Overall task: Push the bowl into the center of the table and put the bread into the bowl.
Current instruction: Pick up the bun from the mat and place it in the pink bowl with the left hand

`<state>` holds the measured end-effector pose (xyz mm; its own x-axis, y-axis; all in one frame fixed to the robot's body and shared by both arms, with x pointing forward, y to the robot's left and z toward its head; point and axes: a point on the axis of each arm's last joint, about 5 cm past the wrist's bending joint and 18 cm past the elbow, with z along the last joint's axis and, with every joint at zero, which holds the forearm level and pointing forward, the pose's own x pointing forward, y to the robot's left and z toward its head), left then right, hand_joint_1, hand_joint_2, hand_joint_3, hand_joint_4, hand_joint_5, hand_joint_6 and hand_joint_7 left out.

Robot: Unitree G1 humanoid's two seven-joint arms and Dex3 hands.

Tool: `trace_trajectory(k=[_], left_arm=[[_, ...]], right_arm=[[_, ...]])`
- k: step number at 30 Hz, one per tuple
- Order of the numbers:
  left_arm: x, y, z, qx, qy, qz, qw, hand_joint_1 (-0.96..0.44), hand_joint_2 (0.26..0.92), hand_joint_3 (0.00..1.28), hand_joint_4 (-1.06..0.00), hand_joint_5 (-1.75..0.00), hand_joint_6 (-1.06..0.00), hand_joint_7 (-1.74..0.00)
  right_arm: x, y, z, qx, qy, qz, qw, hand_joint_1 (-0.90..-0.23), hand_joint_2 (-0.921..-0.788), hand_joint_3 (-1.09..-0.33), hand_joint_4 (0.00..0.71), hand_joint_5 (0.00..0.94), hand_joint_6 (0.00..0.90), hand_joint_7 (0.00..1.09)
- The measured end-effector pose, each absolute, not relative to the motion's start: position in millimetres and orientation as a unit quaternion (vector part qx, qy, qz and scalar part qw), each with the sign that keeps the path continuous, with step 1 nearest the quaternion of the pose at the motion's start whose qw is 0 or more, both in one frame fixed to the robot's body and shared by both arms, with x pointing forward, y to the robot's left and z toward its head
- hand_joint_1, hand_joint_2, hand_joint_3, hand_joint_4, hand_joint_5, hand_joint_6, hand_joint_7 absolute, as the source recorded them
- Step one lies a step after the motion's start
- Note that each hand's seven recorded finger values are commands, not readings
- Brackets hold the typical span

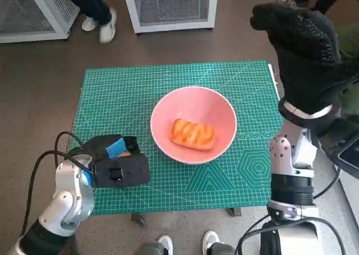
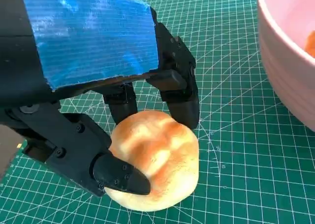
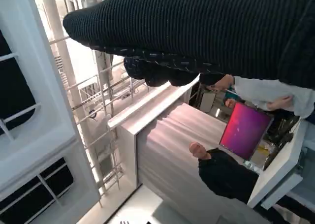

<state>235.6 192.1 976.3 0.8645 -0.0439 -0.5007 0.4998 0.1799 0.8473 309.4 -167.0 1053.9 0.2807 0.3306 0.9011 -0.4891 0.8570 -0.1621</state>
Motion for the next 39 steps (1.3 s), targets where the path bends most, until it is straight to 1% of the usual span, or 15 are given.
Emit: trace_trajectory(k=[7,11,19,21,23,29,33,36,39], left_arm=[[235.2,195.9,979.0,0.612,0.181,-0.175,0.75,0.0,0.7,0.44,-0.7,-1.33,-0.7,-1.02],[234.0,198.5,986.7,0.612,0.171,-0.164,0.754,0.0,0.699,0.44,-0.7,-1.32,-0.7,-1.03],[231.9,199.6,1018.3,0.613,0.138,-0.139,0.766,0.0,0.701,0.43,-0.72,-1.25,-0.68,-1.09],[232.0,199.1,1028.2,0.612,0.127,-0.132,0.769,0.0,0.722,0.39,-0.73,-1.23,-0.69,-1.08],[232.0,198.4,1038.7,0.613,0.113,-0.124,0.772,0.0,0.73,0.37,-0.73,-1.22,-0.69,-1.07],[231.3,194.7,1069.3,0.615,0.064,-0.096,0.78,0.0,0.738,0.36,-0.71,-1.28,-0.72,-1.0],[229.9,190.0,1086.9,0.617,0.024,-0.079,0.783,0.0,0.67,0.46,-0.74,-1.28,-0.73,-1.01],[229.3,186.7,1097.5,0.618,-0.004,-0.069,0.783,0.0,0.572,0.63,-0.75,-1.35,-0.75,-1.01],[229.5,181.7,1106.3,0.621,-0.037,-0.061,0.781,0.0,0.536,0.69,-0.75,-1.37,-0.75,-1.02]], right_arm=[[309.2,-167.3,1054.1,0.072,-0.545,0.255,0.796,-0.659,-0.921,-0.657,0.352,0.008,0.33,0.23],[309.3,-167.4,1054.0,0.072,-0.545,0.254,0.796,-0.659,-0.921,-0.657,0.352,0.008,0.334,0.23],[309.4,-167.6,1053.8,0.073,-0.545,0.254,0.796,-0.665,-0.921,-0.656,0.353,0.007,0.338,0.22],[309.5,-167.4,1053.6,0.073,-0.544,0.254,0.796,-0.665,-0.921,-0.656,0.353,0.006,0.338,0.22],[309.8,-167.1,1053.2,0.073,-0.543,0.255,0.797,-0.664,-0.921,-0.657,0.353,0.005,0.339,0.22],[310.1,-166.8,1052.6,0.073,-0.542,0.256,0.797,-0.662,-0.921,-0.658,0.352,0.004,0.338,0.22],[310.1,-166.7,1052.6,0.073,-0.541,0.256,0.798,-0.662,-0.921,-0.659,0.351,0.003,0.339,0.22],[310.1,-166.5,1052.6,0.073,-0.541,0.257,0.798,-0.662,-0.921,-0.661,0.351,0.003,0.339,0.21],[310.2,-166.5,1052.6,0.073,-0.541,0.257,0.798,-0.663,-0.921,-0.662,0.351,0.003,0.338,0.21]])
